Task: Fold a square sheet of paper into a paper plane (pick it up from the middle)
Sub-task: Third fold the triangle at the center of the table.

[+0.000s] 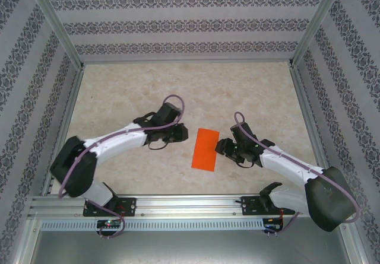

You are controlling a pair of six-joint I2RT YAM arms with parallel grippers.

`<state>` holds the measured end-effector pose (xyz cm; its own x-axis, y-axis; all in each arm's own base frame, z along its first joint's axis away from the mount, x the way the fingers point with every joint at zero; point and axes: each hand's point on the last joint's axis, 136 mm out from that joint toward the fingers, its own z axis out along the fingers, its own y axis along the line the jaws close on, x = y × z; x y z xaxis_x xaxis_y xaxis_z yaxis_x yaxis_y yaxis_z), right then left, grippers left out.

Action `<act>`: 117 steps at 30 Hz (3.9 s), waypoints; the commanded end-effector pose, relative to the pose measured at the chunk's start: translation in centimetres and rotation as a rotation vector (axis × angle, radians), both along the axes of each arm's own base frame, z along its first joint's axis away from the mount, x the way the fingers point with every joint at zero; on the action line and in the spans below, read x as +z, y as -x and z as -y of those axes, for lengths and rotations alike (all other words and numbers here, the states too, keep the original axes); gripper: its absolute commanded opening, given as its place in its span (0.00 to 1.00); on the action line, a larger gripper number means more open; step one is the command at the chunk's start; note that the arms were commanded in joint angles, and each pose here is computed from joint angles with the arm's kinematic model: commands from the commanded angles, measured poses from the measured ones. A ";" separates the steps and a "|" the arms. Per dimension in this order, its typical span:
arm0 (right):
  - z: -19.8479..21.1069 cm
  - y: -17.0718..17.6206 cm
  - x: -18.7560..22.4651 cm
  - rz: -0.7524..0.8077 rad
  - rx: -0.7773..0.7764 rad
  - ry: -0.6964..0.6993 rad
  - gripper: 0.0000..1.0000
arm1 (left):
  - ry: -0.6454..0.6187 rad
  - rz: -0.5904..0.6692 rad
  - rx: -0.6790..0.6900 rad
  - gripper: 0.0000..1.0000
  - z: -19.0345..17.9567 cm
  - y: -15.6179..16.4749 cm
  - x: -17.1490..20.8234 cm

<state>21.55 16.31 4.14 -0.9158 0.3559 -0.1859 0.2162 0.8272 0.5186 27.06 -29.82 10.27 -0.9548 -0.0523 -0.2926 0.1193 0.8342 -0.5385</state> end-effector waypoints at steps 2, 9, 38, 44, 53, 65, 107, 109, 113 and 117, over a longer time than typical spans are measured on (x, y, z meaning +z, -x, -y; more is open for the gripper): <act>-2.6 -1.3 1.9 0.056 0.052 -0.177 0.53 | 0.011 -0.068 -0.186 0.14 4.4 1.8 -1.9; -3.6 -1.0 0.1 0.002 0.088 -0.205 0.50 | -0.042 -0.124 -0.211 0.11 5.9 1.8 -4.8; -5.5 -1.2 -0.5 -0.029 0.140 -0.278 0.41 | -0.162 -0.202 -0.181 0.06 3.8 2.7 -10.0; -4.9 -1.3 -0.5 -0.028 0.124 -0.249 0.36 | -0.158 -0.203 -0.178 0.06 3.8 2.7 -9.9; -3.9 -1.7 0.3 -0.001 0.097 -0.237 0.35 | -0.150 -0.192 -0.184 0.07 4.0 2.6 -9.4; -4.2 -3.2 0.4 -0.014 0.112 -0.264 0.21 | -0.061 -0.071 -0.247 0.20 4.8 2.5 -5.7; -4.3 -3.3 -1.2 -0.092 0.099 -0.264 0.13 | -0.638 0.579 -0.546 0.13 6.4 9.5 -3.3; -4.2 -3.3 -1.1 -0.086 0.101 -0.264 0.13 | -0.626 0.577 -0.546 0.06 6.3 9.5 -3.2; -3.8 -3.2 -0.9 -0.083 0.099 -0.254 0.18 | -0.618 0.571 -0.548 0.00 6.2 9.5 -3.1; -3.1 -3.5 0.2 -0.054 0.100 -0.228 0.25 | -0.577 0.552 -0.575 0.00 6.5 9.7 -3.1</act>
<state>24.28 19.87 2.77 -0.9558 0.2938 -0.0070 0.2096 0.6982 0.6845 17.32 -36.21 6.39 -0.5188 0.6760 -0.5234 0.6860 0.6945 0.2169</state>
